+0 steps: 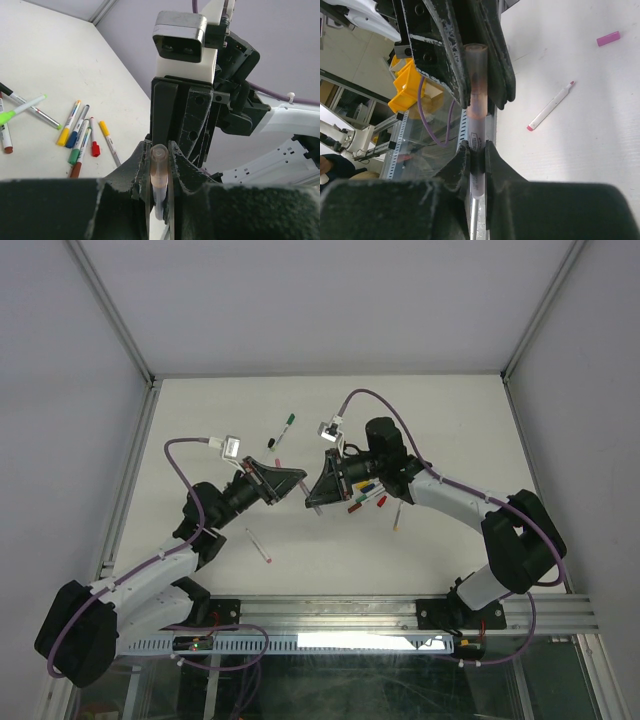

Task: Open the pen caps
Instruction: Open the pen cap from the pen, then place the pen at the center of the board, then place the pen cap at the center of the board.

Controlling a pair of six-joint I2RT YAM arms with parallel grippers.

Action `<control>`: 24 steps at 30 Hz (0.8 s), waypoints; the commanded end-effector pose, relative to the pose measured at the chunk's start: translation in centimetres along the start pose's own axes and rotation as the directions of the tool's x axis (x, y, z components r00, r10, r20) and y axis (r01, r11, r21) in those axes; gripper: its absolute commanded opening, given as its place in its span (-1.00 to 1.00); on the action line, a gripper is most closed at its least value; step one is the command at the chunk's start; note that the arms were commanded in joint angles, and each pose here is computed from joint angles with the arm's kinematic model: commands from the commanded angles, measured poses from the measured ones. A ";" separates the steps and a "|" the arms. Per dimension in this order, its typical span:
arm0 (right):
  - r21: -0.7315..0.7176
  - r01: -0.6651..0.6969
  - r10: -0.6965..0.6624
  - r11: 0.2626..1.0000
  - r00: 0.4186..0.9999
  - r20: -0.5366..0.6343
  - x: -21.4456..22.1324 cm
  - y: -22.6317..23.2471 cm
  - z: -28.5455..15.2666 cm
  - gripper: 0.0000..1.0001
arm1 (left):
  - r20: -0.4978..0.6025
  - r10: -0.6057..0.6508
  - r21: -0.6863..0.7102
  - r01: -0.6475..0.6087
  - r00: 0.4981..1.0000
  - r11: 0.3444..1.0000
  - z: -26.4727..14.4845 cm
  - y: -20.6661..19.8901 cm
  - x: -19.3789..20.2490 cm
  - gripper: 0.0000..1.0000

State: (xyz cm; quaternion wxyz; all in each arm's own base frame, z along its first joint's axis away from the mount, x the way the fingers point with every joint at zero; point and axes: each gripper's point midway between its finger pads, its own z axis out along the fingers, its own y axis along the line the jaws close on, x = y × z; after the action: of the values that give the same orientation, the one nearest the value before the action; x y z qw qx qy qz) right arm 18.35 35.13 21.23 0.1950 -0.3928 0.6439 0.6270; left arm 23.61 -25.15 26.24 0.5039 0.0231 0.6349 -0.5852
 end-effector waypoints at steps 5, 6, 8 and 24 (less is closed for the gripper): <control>-0.051 -0.014 0.013 0.999 1.000 -0.023 0.3 0.6 1.2 -1.00 | 0.266 0.234 -0.101 -0.214 0.935 0.972 0.6 -0.7 -10.5 -1.00; -0.055 -0.024 0.022 0.998 0.999 -0.029 0.6 0.5 1.3 -1.00 | 0.306 0.253 -0.114 -0.229 0.918 0.967 0.4 -0.8 -12.7 -1.00; -0.057 -0.038 0.035 0.998 0.999 -0.039 1.0 0.3 1.6 -1.00 | 0.370 0.273 -0.127 -0.243 0.888 0.962 -0.2 -1.3 -16.9 -1.00; 0.215 0.027 0.005 0.976 0.989 -0.149 4.4 -2.8 5.8 -1.00 | 0.273 0.101 -0.358 0.003 0.957 0.934 -6.4 5.2 -12.0 -1.00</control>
State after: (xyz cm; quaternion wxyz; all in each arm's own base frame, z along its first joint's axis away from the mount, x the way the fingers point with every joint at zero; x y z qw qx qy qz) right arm 14.97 38.10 15.66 0.1294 -0.3970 0.6975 0.5823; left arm 29.65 -12.93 35.50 0.6556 -0.0728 0.5762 -0.4826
